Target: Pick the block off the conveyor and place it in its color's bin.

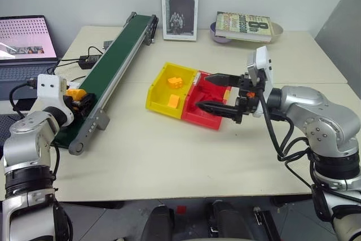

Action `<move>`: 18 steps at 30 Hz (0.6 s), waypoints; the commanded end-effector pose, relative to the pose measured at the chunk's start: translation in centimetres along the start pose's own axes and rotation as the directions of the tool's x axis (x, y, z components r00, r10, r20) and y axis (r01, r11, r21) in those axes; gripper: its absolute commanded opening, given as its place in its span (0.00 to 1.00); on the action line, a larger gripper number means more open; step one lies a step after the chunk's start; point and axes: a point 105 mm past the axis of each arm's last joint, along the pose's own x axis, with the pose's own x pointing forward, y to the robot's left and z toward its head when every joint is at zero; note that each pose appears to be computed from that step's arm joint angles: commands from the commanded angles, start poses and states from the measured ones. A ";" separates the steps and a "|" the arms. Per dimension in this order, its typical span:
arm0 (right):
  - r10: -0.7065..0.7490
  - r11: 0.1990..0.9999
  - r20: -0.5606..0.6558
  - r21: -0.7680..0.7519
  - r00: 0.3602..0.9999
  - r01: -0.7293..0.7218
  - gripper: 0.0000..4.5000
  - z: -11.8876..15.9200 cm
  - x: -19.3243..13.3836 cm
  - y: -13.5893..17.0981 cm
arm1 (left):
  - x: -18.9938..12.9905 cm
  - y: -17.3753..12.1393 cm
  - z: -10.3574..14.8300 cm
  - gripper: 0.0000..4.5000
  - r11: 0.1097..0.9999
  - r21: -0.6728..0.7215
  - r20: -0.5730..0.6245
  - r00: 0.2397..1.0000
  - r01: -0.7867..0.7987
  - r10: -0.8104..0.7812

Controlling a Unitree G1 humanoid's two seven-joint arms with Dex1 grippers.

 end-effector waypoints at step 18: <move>-0.432 0.888 -0.107 -0.226 0.896 0.401 1.00 -1.8 -3.9 -1.2 | 4.7 -15.6 9.7 0.35 0.849 0.238 0.147 0.847 0.471 -0.511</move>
